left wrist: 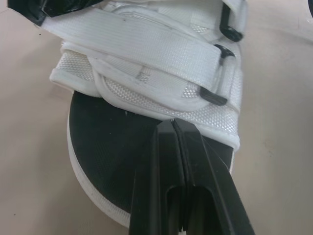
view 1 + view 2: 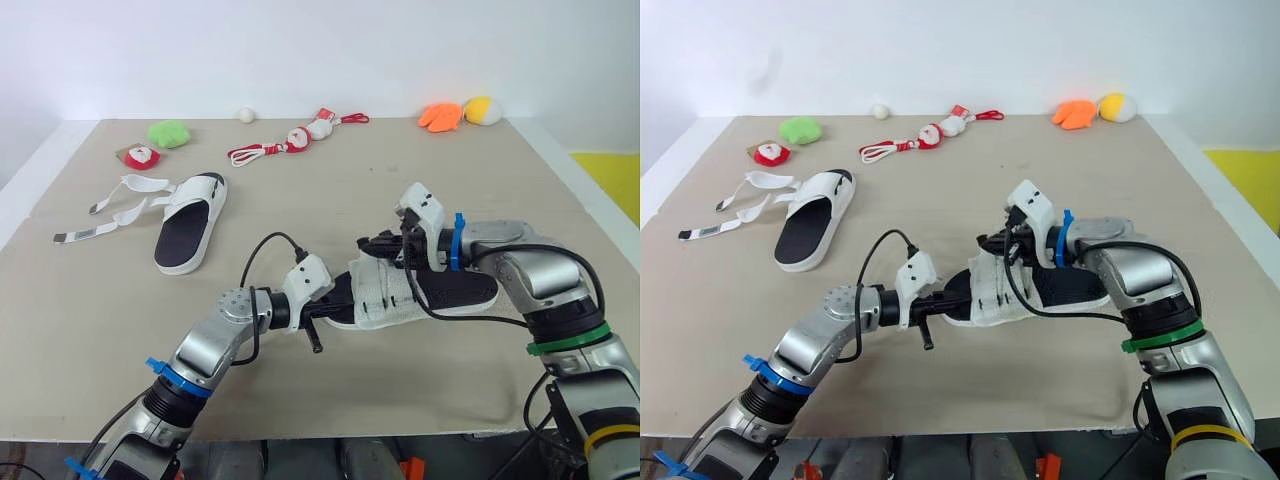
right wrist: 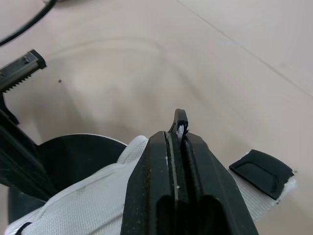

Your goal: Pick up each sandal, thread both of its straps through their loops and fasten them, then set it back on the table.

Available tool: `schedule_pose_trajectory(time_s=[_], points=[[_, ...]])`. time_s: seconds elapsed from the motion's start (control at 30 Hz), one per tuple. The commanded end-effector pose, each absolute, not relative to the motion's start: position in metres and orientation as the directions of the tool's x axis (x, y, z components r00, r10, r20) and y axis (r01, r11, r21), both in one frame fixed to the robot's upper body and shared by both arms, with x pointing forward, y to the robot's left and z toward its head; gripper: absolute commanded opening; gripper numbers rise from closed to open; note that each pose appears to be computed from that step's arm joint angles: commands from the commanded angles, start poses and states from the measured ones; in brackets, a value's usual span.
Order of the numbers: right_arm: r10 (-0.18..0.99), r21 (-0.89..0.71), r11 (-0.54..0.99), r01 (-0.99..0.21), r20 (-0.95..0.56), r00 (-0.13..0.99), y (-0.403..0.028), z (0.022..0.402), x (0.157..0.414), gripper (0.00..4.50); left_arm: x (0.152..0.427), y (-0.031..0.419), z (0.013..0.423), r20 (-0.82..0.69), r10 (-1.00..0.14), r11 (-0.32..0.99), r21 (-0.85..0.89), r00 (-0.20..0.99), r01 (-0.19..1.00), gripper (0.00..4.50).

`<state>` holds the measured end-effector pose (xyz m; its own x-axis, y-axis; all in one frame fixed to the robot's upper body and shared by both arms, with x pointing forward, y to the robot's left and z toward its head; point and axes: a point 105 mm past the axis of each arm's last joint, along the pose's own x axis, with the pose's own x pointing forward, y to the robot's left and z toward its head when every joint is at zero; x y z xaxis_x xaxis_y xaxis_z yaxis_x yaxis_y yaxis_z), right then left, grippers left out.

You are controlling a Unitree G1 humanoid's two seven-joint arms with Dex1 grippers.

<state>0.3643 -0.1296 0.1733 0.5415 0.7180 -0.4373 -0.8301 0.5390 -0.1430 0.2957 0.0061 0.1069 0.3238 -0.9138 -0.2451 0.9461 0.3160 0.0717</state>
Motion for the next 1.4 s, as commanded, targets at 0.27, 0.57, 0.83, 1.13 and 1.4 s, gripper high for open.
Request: schedule_pose_trajectory(time_s=[0.27, 0.57, 0.83, 1.13, 1.4], points=[[0.805, 0.020, 0.570, -0.821, -0.210, 0.555, -0.139, 0.235, 0.365, 4.43, 0.293, 0.012, 0.085, -0.317, -0.892, 0.332, 0.024, 0.322, 0.943, 0.00], [0.862, 0.541, 0.506, -0.671, -0.319, 0.393, -0.195, 0.225, 0.332, 4.43, 0.297, 0.010, 0.105, -0.207, -0.910, 0.361, 0.032, 0.359, 0.932, 0.00], [0.836, 0.623, 0.546, -0.560, -0.448, 0.317, -0.201, 0.186, 0.311, 4.50, 0.294, 0.019, 0.122, -0.136, -0.920, 0.364, 0.057, 0.368, 0.930, 1.18], [0.871, 0.701, 0.489, -0.519, -0.424, 0.248, -0.181, 0.177, 0.298, 4.50, 0.287, 0.039, 0.145, -0.033, -0.923, 0.379, 0.079, 0.383, 0.922, 4.46], [0.837, 0.687, 0.546, -0.480, -0.415, 0.357, -0.174, 0.166, 0.314, 3.94, 0.289, 0.040, 0.158, 0.029, -0.920, 0.391, 0.091, 0.390, 0.916, 4.50]])
